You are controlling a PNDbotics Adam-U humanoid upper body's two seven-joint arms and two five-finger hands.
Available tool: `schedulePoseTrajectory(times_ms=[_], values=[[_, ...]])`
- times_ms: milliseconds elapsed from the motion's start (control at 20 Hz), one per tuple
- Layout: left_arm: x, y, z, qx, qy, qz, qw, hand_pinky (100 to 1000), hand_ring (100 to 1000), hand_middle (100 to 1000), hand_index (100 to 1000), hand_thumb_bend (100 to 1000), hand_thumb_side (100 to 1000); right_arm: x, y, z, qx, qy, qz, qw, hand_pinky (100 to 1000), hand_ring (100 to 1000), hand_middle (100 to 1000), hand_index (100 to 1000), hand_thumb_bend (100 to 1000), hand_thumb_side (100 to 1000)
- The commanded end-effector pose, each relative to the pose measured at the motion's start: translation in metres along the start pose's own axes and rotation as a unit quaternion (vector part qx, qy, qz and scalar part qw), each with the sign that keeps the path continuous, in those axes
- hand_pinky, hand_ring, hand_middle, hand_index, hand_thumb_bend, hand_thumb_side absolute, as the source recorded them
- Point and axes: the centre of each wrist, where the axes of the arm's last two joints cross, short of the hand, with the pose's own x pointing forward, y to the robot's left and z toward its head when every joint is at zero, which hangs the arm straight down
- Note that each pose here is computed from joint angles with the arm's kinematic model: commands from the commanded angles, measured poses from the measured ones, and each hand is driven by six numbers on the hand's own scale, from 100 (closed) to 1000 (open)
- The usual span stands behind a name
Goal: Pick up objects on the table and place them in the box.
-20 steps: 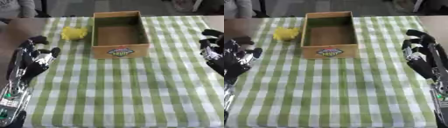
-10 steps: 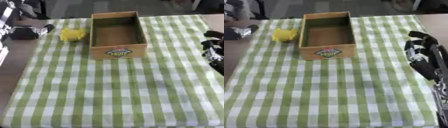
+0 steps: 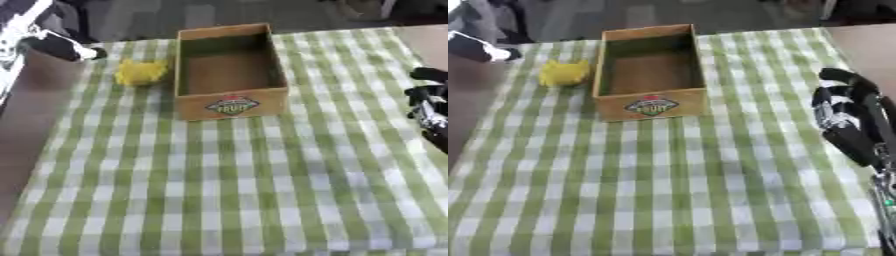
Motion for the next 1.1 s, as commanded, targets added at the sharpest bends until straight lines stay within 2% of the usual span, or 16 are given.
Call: schedulePoseTrajectory(times_ms=[50,150,250,600,850,1100], values=[[-0.010,0.002,-0.010,-0.019,0.020,-0.036,0.999,733,927,714,793,725,100,0.005,-0.005,-0.004,0.006,-0.013,0.006,1.000,491,725,796,864,100,627],[-0.011,-0.006,-0.016,-0.037,0.027,-0.044,0.998,738,927,712,792,721,100,0.005,-0.004,-0.005,0.009,-0.015,0.005,1.000,491,725,795,864,100,627],[-0.011,-0.014,-0.019,-0.051,0.032,-0.046,0.997,735,923,708,794,759,100,0.006,-0.003,-0.005,0.011,-0.016,0.004,1.000,491,725,795,862,100,632],[-0.014,-0.038,-0.021,-0.067,0.057,-0.054,0.995,733,922,712,791,735,100,0.007,-0.002,-0.006,0.012,-0.017,0.002,1.000,490,724,794,862,100,635],[-0.016,-0.044,-0.019,-0.025,0.063,-0.064,0.996,716,898,690,774,697,100,0.008,-0.001,-0.007,0.011,-0.019,0.001,1.000,490,723,792,863,100,639],[-0.020,-0.049,-0.018,-0.010,0.075,-0.066,0.995,713,899,689,775,670,100,0.009,0.000,-0.008,0.012,-0.023,0.000,1.000,490,722,791,862,100,640]])
